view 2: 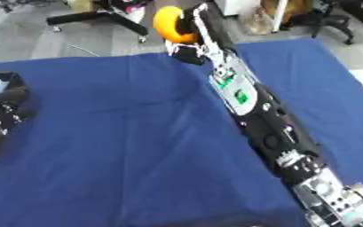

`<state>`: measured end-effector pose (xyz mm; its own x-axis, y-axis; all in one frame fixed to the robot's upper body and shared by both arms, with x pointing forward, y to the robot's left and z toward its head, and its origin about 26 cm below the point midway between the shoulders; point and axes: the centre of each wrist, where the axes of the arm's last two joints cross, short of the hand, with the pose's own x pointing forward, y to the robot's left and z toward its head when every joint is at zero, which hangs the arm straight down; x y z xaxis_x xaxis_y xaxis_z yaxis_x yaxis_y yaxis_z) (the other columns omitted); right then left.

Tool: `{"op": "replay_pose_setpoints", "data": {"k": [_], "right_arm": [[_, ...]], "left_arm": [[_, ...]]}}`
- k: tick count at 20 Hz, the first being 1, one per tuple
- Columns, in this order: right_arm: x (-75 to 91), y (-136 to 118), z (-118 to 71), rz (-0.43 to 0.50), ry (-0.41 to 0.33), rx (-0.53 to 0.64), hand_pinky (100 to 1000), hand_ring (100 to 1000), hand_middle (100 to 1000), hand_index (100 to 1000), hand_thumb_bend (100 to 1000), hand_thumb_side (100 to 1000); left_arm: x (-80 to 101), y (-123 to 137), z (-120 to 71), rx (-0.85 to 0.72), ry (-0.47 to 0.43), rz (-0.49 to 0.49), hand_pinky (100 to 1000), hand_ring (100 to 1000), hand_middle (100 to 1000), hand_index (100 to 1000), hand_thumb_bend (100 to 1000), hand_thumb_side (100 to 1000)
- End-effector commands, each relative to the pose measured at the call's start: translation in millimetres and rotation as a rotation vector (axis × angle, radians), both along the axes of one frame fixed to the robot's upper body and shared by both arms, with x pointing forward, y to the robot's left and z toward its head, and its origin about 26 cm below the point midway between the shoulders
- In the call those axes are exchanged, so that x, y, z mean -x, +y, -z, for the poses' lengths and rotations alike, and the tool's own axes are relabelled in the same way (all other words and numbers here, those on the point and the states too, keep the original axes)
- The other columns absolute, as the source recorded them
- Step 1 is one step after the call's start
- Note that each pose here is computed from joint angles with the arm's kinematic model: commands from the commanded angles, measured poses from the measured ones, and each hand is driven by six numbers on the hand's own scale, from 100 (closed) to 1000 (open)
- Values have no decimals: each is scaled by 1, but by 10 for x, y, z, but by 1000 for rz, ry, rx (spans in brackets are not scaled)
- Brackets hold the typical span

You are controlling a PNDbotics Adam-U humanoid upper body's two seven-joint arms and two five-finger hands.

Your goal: Pick up the objects with one hand, pass them to the other hand, and then place them into the box on the other side of the table.

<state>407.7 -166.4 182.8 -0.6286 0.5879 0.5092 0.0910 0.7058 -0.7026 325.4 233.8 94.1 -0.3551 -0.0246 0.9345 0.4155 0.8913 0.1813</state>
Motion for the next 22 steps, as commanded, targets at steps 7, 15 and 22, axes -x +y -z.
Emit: {"op": "replay_pose_setpoints", "data": {"k": [7,15,22], "right_arm": [[669,597,-143,-445,61,-62,365,192,217,346,179,100],[848,763,-100,-570,133,-113,361,191,216,345,195,100],[926,802,-56,-633,194,-156,356,191,216,344,206,100]], "left_arm": [[-89,-92,-49,-114,-29,124,863,988,883,822,135,902],[-88,-281,-110,-233,-116,302,867,1000,930,863,145,863],[-48,-437,-284,-280,-226,473,859,1000,951,894,247,770]]}}
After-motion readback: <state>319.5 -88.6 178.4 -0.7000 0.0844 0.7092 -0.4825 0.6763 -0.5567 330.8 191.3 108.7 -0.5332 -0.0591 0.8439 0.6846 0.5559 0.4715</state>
